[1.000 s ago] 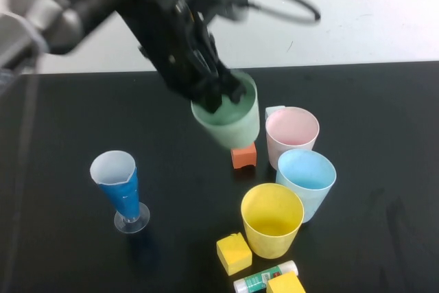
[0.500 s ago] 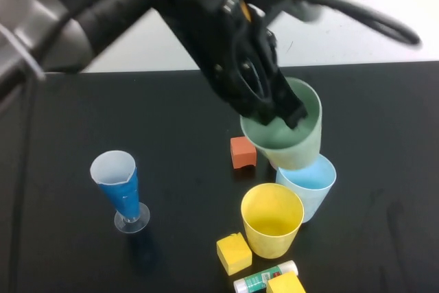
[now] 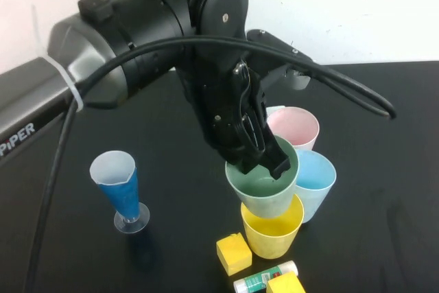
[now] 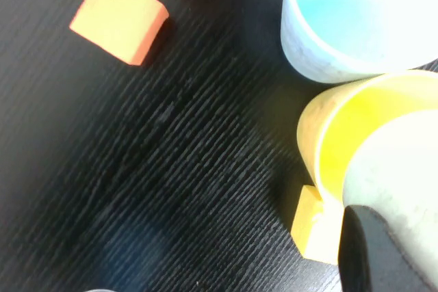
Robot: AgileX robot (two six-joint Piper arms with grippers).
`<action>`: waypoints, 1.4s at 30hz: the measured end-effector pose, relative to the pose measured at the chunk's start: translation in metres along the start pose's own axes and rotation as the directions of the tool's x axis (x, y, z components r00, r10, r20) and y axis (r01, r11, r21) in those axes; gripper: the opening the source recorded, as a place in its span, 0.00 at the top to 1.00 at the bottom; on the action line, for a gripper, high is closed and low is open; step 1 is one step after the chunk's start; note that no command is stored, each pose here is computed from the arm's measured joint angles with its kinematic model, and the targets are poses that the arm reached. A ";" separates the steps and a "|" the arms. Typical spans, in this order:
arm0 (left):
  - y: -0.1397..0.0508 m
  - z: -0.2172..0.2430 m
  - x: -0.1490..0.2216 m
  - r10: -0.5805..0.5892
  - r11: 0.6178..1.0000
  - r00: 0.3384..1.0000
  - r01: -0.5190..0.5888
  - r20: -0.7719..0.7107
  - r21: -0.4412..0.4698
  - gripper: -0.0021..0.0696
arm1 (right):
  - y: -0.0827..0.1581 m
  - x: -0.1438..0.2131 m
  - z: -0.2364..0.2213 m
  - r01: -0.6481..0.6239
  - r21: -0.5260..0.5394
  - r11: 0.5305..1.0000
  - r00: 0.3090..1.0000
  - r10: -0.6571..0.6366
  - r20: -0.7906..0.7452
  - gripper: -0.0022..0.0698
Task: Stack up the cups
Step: Place the green cup on the yellow cup, then pick up the pink cup
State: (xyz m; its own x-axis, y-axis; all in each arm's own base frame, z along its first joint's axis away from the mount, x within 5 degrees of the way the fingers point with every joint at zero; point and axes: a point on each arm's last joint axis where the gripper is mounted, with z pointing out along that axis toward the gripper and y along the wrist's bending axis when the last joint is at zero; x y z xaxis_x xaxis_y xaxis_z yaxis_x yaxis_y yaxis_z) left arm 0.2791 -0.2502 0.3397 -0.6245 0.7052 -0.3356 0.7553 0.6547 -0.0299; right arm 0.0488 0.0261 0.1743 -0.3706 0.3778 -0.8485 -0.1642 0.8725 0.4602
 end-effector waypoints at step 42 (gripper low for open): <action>0.005 -0.061 0.038 0.013 0.985 0.987 0.016 0.161 -0.173 0.97 | 0.067 -0.107 -0.020 0.389 -0.129 0.912 0.896 -0.407 -0.177 0.97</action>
State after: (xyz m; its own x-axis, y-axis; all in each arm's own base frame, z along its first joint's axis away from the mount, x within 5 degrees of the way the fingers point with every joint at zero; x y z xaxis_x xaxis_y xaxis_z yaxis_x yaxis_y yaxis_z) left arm 0.2465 -0.2037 0.3837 -0.5750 0.6605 -0.4828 0.6998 0.7028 0.1279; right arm 0.0590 0.0377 0.3006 -0.4271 -0.0718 -0.9013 -0.4119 0.9028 0.1233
